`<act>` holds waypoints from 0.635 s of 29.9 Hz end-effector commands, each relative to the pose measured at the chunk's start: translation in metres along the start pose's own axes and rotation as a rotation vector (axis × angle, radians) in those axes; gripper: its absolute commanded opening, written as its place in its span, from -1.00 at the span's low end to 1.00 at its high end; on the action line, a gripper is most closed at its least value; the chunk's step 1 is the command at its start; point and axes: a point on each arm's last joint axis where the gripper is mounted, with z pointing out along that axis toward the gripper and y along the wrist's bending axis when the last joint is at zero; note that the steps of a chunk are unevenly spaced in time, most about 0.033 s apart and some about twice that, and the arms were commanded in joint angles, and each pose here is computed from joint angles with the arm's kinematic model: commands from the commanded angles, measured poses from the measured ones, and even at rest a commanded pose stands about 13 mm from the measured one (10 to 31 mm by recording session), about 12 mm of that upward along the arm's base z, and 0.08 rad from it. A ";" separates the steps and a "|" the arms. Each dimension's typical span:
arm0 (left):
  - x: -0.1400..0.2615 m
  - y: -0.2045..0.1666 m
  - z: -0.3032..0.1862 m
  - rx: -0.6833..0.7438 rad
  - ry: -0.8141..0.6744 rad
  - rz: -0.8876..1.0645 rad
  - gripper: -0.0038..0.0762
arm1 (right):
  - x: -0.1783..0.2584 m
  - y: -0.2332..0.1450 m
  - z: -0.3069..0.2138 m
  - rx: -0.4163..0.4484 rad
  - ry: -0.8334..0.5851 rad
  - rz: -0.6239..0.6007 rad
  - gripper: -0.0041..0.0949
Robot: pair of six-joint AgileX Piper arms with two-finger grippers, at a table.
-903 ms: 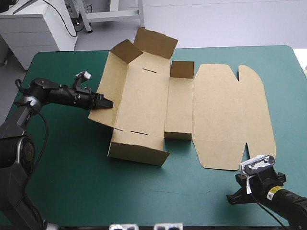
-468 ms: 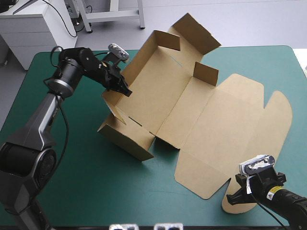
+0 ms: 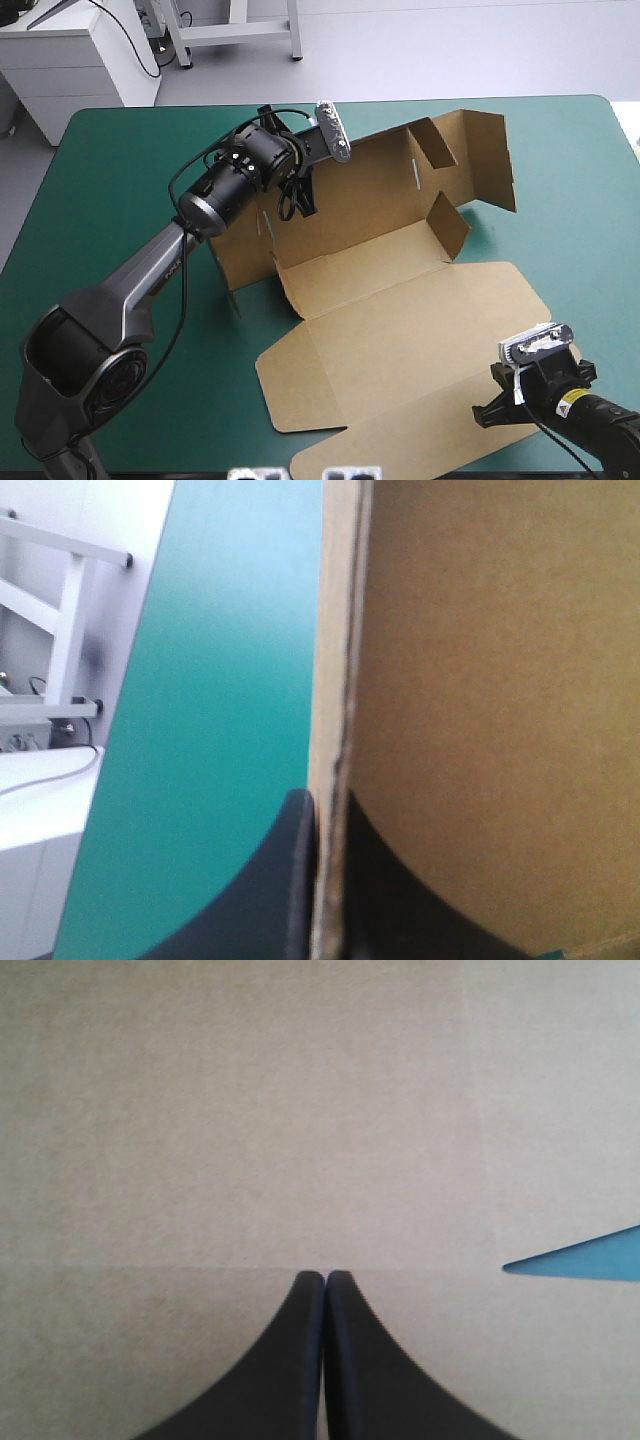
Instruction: Fold the box
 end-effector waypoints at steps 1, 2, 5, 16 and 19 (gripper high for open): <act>-0.019 0.012 -0.049 -0.134 -0.160 0.038 -0.93 | -0.012 0.000 -0.004 0.002 -0.079 0.021 -0.96; -0.021 0.009 -0.052 -0.134 -0.176 0.063 -0.92 | -0.013 0.000 -0.005 0.001 -0.081 0.036 -0.96; -0.019 0.001 -0.064 -0.161 -0.240 0.099 -0.93 | -0.017 0.000 -0.008 -0.001 -0.099 0.081 -0.96; 0.031 -0.047 -0.066 -0.300 -0.358 0.372 -0.92 | -0.047 0.002 -0.033 -0.002 -0.242 0.074 -0.96; 0.036 -0.050 -0.062 -0.278 -0.328 0.367 -0.92 | -0.056 0.002 -0.040 0.004 -0.294 0.069 -0.96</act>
